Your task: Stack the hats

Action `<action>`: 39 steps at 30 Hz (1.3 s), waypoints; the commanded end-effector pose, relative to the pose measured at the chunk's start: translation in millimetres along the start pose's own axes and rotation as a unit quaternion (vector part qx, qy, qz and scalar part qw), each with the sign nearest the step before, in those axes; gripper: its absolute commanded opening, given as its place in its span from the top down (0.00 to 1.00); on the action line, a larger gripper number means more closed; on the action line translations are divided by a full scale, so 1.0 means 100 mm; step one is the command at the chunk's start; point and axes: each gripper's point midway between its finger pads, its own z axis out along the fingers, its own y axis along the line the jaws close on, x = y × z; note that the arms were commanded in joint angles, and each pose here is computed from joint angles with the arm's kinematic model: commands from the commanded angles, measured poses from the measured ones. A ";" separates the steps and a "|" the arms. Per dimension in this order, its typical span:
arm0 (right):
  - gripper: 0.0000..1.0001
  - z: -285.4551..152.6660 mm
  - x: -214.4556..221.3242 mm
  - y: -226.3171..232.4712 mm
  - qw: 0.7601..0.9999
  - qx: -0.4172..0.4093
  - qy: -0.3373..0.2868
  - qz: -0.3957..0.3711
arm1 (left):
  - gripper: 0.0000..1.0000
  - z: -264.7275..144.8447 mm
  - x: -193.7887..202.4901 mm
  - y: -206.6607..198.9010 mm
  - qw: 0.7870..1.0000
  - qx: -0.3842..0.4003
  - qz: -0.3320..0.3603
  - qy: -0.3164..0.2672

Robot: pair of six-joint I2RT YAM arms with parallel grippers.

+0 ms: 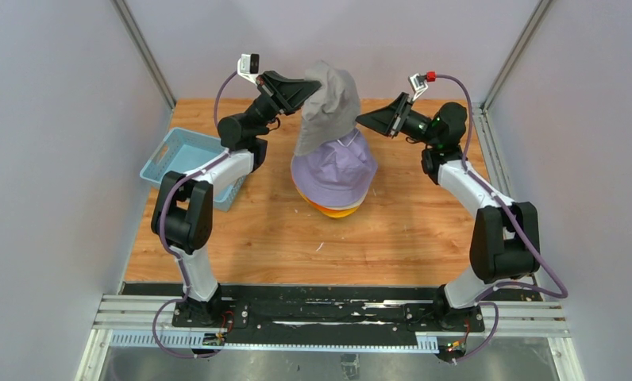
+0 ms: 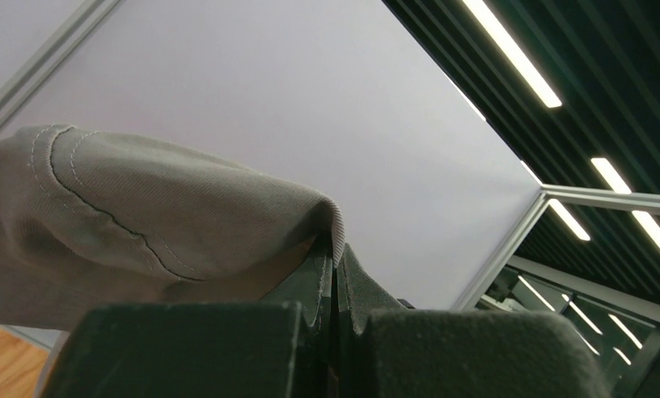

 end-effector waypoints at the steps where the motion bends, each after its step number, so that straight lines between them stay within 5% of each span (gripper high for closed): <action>1: 0.54 0.06 0.09 -0.02 1.000 -0.008 0.012 -0.006 | 1.00 0.05 0.01 -0.24 0.999 0.040 0.030 0.006; 24: 0.62 0.19 0.00 0.17 0.999 -0.048 0.012 -0.010 | 1.00 -0.06 0.08 -0.05 1.000 0.014 0.018 0.006; 27: 0.70 0.20 0.00 0.19 0.999 -0.053 0.012 -0.009 | 1.00 -0.07 0.08 -0.04 1.000 0.012 0.016 0.006; 31: 0.98 0.21 -0.02 0.26 0.998 -0.061 0.010 -0.008 | 1.00 -0.08 0.08 0.00 1.000 0.009 0.014 0.004; 39: 0.99 0.22 -0.20 0.53 0.998 -0.058 0.005 -0.038 | 1.00 -0.21 -0.25 0.09 0.999 -0.034 0.029 -0.020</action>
